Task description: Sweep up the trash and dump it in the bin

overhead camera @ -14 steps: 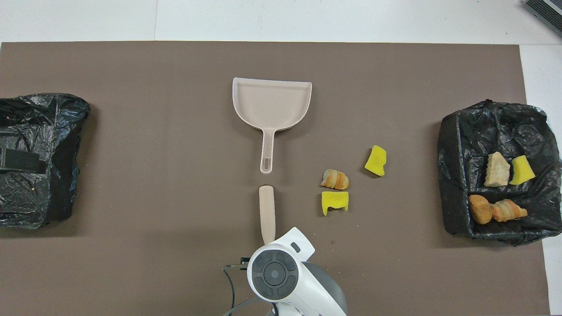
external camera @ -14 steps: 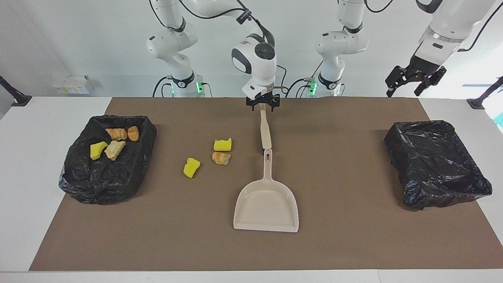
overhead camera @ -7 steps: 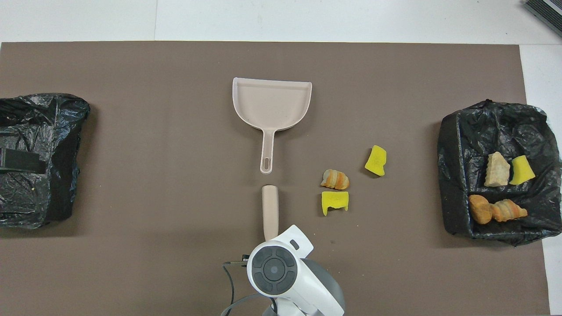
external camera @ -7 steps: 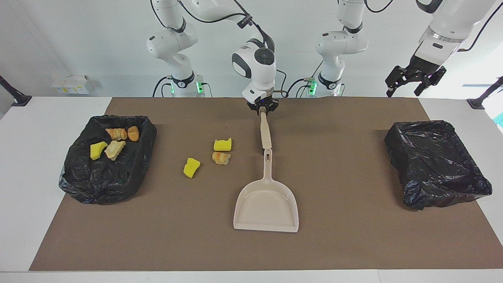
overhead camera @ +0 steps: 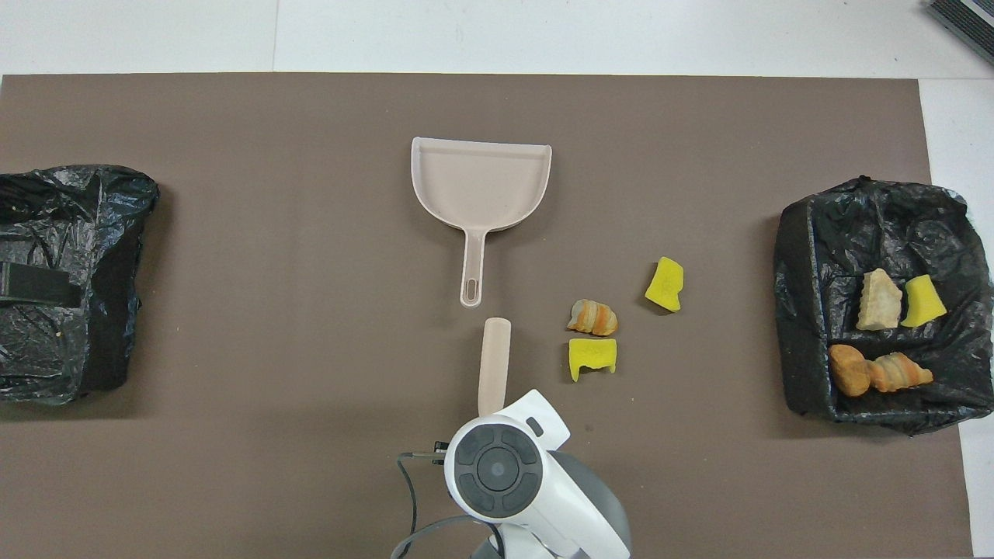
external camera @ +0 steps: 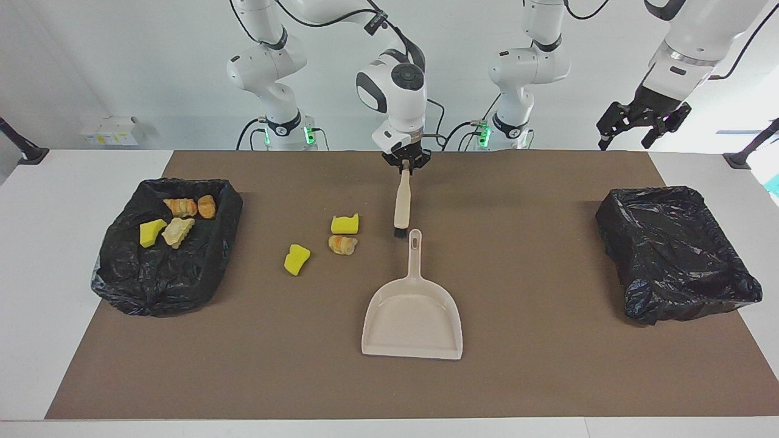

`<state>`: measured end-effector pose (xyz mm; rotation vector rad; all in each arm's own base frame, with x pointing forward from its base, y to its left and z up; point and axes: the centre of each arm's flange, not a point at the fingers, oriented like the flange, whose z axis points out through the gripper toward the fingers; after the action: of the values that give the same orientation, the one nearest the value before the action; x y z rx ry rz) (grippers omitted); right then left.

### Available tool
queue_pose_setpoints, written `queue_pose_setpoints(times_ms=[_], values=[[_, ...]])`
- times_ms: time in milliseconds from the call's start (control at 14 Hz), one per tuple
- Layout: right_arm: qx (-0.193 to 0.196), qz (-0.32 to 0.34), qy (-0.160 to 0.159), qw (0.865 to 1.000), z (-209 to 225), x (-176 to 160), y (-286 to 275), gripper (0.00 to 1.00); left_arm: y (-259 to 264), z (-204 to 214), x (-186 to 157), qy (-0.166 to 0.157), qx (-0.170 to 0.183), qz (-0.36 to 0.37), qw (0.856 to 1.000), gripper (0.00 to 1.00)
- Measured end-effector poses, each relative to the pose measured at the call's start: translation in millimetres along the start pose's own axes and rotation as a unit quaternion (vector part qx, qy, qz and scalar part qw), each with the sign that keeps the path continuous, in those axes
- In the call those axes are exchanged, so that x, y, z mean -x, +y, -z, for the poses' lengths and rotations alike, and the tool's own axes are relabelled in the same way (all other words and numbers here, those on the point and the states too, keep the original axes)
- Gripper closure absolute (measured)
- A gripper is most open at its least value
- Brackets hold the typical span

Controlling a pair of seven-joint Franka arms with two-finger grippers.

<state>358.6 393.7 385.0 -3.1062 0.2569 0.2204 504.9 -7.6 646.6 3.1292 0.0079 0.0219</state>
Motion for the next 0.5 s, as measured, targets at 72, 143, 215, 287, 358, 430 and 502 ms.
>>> queue_pose_setpoints(times_ms=[72,143,215,287,358,430,502], values=[[0.004,-0.009,-0.002,1.0,16,-4,10,0.74,1,0,0,-0.001,0.0,-0.002,1.0,0.0],[0.008,-0.017,-0.005,1.0,32,-8,22,0.74,3,0,0,-0.001,0.0,-0.003,1.0,0.0],[0.015,-0.02,-0.011,1.0,46,-14,35,0.74,4,1,-1,0.004,0.0,-0.004,1.0,0.0],[0.024,-0.019,-0.02,0.999,57,-22,50,0.74,5,2,-4,0.016,0.0,-0.005,1.0,0.0],[0.032,-0.017,-0.031,0.999,67,-32,66,0.74,8,1,-8,0.027,0.0,-0.008,1.0,0.0],[0.039,-0.014,-0.039,0.998,73,-45,81,0.74,14,-3,-13,0.034,0.001,-0.014,0.999,0.0],[0.047,-0.006,-0.039,0.998,76,-59,97,0.74,26,-9,-21,0.039,0.002,-0.022,0.999,0.0]])
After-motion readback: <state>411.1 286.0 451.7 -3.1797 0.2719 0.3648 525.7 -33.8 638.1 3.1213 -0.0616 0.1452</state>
